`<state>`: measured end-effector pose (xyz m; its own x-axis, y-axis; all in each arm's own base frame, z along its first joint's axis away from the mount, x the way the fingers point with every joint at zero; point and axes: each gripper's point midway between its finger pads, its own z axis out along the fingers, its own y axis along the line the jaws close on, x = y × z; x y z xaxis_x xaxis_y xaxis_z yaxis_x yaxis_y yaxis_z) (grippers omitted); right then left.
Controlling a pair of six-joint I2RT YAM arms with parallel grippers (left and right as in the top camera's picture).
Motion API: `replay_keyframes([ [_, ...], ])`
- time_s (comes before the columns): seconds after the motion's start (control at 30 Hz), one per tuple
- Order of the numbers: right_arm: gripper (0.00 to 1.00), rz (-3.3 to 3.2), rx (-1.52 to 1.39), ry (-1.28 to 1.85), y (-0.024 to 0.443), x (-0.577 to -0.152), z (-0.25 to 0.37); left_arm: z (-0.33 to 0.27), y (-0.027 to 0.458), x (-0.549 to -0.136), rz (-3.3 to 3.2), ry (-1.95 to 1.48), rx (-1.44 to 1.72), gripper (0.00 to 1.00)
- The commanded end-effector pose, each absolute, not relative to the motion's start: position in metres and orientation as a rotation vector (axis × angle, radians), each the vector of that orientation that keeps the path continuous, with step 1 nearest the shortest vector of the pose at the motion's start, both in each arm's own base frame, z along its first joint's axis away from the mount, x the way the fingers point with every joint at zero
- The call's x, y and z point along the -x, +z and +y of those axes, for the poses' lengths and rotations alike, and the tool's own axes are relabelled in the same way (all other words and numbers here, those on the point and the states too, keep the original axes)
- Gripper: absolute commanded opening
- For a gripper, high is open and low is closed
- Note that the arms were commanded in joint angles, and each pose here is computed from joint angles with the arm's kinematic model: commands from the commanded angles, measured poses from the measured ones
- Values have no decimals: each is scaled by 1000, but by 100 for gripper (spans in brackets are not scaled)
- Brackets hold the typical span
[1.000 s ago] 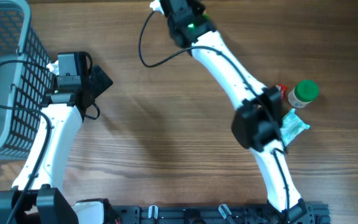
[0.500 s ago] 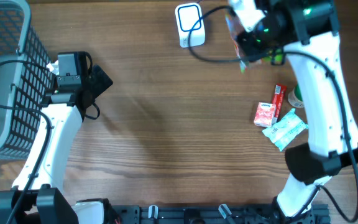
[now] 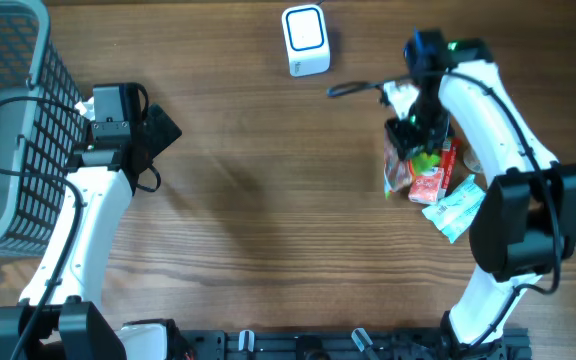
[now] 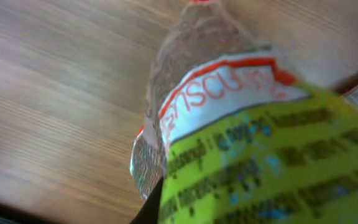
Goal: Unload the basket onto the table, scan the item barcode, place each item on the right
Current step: 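Carry the green bag right and drop it beside the tissue pack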
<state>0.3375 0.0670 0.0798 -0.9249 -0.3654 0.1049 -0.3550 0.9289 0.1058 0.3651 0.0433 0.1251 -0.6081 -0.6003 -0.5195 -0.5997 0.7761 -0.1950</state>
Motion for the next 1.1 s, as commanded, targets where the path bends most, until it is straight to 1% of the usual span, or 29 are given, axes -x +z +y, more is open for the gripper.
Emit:
replay_keyframes([
  [0.0, 9, -2947, -514, -88, 51, -327, 56, 45, 129, -367, 2384, -4, 890, 100],
  [0.03, 18, -2949, -516, -60, 45, -326, 53, 45, 129, -367, 2384, -4, 890, 100],
  [0.07, 36, -2951, -517, -37, 41, -326, 50, 45, 129, -367, 2384, -4, 890, 100],
  [0.1, 44, -2957, -520, -14, 37, -327, 48, 45, 129, -367, 2384, -4, 890, 100],
  [0.13, 47, -2958, -521, -1, 35, -327, 46, 45, 129, -367, 2384, -4, 890, 100],
  [0.2, 69, -2972, -524, 16, 33, -330, 45, 45, 129, -367, 2384, -4, 890, 100],
  [0.23, 72, -2985, -516, 45, 34, -334, 42, 45, 129, -367, 2384, -4, 890, 100],
  [0.3, 73, -3019, -444, 174, 39, -344, 30, 45, 129, -367, 2384, -4, 890, 100],
  [0.4, 78, -3083, -370, 351, 64, -366, 14, 45, 129, -367, 2384, -4, 890, 100],
  [0.47, 82, -3130, -366, 360, 82, -378, 15, 45, 129, -367, 2384, -4, 890, 100],
  [0.5, 87, -3155, -350, 363, 91, -384, 16, 45, 129, -367, 2384, -4, 890, 100],
  [0.53, 89, -3184, -327, 363, 101, -389, 17, 45, 129, -367, 2384, -4, 890, 100],
  [0.6, 89, -3251, -252, 339, 116, -401, 21, 45, 129, -367, 2384, -4, 890, 100],
  [0.63, 89, -3285, -253, 246, 120, -406, 31, 45, 129, -367, 2384, -4, 890, 100],
  [0.73, 90, -3301, -296, -229, 120, -408, 81, 45, 129, -367, 2384, -4, 890, 100],
  [0.8, 90, -3258, -311, -450, 119, -401, 103, 45, 129, -367, 2384, -4, 890, 100],
  [0.83, 86, -3237, -315, -528, 118, -399, 111, 45, 129, -367, 2384, -4, 890, 100],
  [0.93, 52, -3201, -326, -616, 108, -392, 123, 45, 129, -367, 2384, -4, 890, 100],
  [0.97, 45, -3190, -309, -613, 101, -389, 124, 45, 129, -367, 2384, -4, 890, 100],
  [1.07, 39, -3184, -214, -615, 76, -384, 125, 45, 129, -367, 2384, -4, 890, 100],
])
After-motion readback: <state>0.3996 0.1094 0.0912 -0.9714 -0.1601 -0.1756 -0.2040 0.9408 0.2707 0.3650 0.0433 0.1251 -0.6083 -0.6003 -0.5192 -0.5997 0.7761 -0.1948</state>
